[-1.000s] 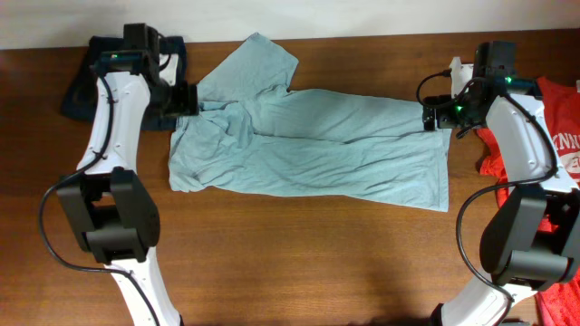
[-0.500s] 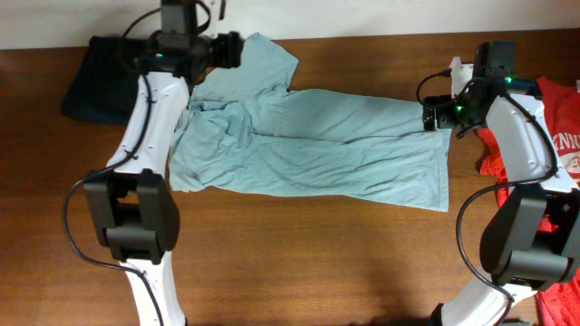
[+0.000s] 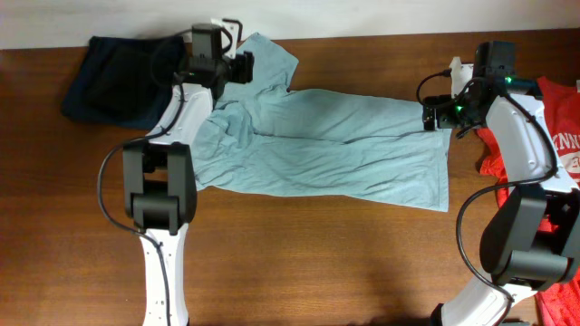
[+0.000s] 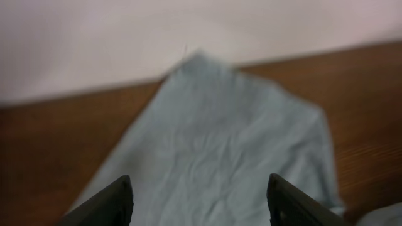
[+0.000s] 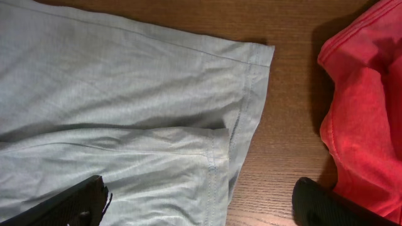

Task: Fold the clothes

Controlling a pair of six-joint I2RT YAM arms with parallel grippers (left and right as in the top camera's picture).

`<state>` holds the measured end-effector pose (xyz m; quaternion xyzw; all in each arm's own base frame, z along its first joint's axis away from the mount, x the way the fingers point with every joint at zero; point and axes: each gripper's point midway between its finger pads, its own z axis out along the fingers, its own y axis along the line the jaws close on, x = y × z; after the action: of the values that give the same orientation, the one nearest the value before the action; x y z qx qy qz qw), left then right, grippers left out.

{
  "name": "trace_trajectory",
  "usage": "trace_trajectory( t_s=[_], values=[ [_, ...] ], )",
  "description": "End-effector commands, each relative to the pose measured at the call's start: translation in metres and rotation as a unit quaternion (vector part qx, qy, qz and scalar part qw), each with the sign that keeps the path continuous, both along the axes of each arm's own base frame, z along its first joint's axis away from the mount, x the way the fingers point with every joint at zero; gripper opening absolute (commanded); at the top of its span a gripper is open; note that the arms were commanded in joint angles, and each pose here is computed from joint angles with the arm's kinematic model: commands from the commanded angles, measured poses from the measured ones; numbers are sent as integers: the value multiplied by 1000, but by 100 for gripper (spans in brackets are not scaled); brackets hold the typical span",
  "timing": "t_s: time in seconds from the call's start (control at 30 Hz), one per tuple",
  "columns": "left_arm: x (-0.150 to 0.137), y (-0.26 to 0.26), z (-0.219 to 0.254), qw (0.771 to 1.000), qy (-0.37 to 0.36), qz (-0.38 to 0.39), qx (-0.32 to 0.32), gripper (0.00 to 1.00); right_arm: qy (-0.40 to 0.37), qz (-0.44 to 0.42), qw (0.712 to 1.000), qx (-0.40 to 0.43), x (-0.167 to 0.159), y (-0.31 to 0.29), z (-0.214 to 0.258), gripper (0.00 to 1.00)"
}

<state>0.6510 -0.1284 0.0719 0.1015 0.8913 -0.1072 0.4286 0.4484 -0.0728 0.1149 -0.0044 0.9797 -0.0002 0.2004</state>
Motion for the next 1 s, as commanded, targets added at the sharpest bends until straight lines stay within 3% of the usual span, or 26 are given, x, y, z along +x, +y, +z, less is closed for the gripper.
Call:
trace_trajectory(
  t_s=[0.0, 0.17, 0.53, 0.8, 0.97],
  values=[
    [2, 12, -21, 999, 12, 22, 21, 68, -7, -6, 1000, -4, 1, -3, 6, 99],
    [1, 31, -35, 996, 24, 63, 59, 58, -7, -6, 1000, -4, 1, -3, 6, 99],
    [-17, 34, -76, 992, 78, 40, 91, 57, -7, -6, 1000, -4, 1, -3, 6, 99],
    [-44, 45, -99, 983, 148, 37, 106, 55, -7, -6, 1000, -4, 1, -3, 6, 99],
    [-77, 52, -116, 967, 225, 32, 119, 54, -7, -6, 1000, -4, 1, -3, 6, 99]
  ],
)
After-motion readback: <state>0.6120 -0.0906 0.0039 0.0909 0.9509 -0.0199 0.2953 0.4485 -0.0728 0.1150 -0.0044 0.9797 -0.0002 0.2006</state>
